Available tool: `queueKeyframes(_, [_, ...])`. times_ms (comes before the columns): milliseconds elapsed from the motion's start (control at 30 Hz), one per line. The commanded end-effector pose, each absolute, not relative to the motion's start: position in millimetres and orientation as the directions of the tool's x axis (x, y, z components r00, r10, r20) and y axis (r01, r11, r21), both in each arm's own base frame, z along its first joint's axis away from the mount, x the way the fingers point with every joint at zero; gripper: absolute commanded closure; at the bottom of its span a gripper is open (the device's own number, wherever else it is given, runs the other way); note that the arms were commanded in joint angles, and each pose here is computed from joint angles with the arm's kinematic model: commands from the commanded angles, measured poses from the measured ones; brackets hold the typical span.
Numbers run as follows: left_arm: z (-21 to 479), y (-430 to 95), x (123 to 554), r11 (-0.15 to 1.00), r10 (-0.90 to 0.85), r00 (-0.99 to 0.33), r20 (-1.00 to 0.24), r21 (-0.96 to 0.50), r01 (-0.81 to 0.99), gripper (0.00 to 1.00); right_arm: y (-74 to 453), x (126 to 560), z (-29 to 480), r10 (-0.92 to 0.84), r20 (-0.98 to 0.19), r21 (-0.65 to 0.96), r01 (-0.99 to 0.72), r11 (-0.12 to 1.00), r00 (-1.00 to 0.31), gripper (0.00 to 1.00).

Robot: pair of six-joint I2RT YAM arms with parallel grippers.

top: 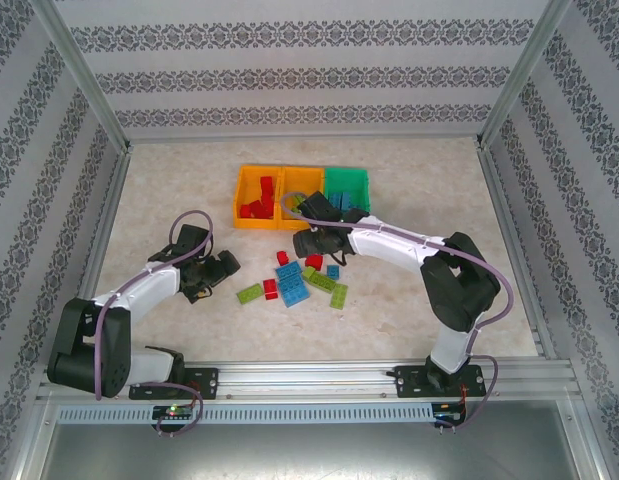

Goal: Sort the legos into containers by color

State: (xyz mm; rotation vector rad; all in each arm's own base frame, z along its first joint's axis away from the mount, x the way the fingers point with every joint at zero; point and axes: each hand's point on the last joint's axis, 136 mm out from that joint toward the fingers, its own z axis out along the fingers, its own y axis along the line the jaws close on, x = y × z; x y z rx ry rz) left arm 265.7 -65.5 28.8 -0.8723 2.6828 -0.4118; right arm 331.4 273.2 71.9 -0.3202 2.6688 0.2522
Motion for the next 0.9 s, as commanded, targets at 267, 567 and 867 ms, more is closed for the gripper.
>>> queueKeyframes(267, [33, -83, 286, 0.79, -0.571, -0.793, -0.212, -0.404, -0.461, 0.0, 290, 313, 49, -0.009, -0.343, 0.193, -0.08, 0.978, -0.939, 0.24])
queueKeyframes(567, [30, -82, 284, 0.795, -0.567, -0.795, -0.217, -0.398, -0.458, 0.0, 283, 305, 35, 0.054, -0.29, 0.185, -0.001, 0.983, -0.955, 0.24])
queueKeyframes(867, [29, -83, 284, 0.796, -0.564, -0.798, -0.212, -0.398, -0.456, 0.0, 295, 312, 23, 0.056, -0.261, 0.199, 0.003, 0.98, -0.964, 0.28])
